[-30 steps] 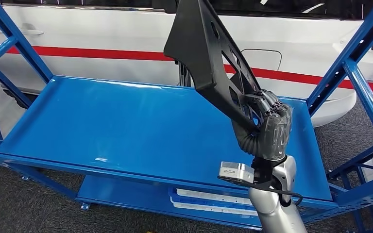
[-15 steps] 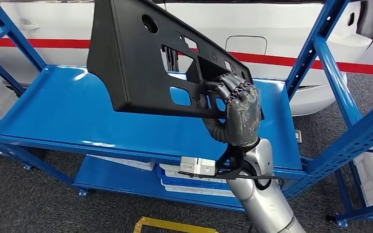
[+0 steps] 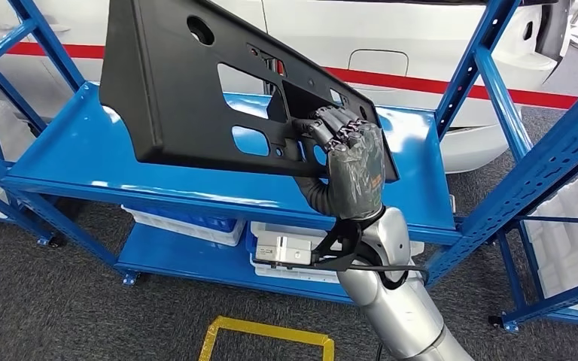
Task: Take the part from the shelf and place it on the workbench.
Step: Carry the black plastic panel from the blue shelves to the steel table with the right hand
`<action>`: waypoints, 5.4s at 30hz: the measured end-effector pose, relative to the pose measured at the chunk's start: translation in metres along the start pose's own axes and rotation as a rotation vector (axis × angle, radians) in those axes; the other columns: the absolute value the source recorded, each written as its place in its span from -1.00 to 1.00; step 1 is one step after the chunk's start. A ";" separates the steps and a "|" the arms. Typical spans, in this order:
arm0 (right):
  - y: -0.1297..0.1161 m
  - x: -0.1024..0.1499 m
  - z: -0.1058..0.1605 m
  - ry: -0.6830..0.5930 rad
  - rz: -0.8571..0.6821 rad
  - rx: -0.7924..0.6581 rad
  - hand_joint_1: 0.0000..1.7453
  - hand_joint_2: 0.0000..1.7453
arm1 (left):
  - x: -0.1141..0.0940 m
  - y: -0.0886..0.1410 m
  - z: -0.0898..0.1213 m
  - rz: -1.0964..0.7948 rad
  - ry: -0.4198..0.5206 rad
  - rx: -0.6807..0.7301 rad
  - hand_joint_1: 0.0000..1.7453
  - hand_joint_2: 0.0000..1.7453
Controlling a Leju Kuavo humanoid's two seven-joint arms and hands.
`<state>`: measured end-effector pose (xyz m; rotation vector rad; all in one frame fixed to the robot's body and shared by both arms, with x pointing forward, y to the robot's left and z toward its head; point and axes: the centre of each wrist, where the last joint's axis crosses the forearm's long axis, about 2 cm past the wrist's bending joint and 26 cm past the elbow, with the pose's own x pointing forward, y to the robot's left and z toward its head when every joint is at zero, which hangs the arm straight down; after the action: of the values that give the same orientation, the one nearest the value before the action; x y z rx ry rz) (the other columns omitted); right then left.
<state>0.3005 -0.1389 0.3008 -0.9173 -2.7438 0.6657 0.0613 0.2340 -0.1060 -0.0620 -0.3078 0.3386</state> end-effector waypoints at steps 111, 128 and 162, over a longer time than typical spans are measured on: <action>-0.045 -0.038 0.096 0.323 -0.128 -0.033 1.00 1.00 | 0.006 -0.012 -0.001 -0.382 -0.100 -0.056 -1.00 1.00; -0.042 -0.040 0.096 0.331 -0.108 -0.017 1.00 1.00 | -0.002 -0.028 0.002 -0.385 -0.047 -0.077 -1.00 1.00; -0.020 -0.039 0.071 0.275 -0.070 0.015 1.00 1.00 | 0.013 -0.001 -0.002 -0.269 -0.069 -0.074 -1.00 1.00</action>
<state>0.3001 -0.2023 0.2463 -0.8363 -2.5107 0.5051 0.0745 0.2373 -0.1043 -0.0807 -0.3920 0.0627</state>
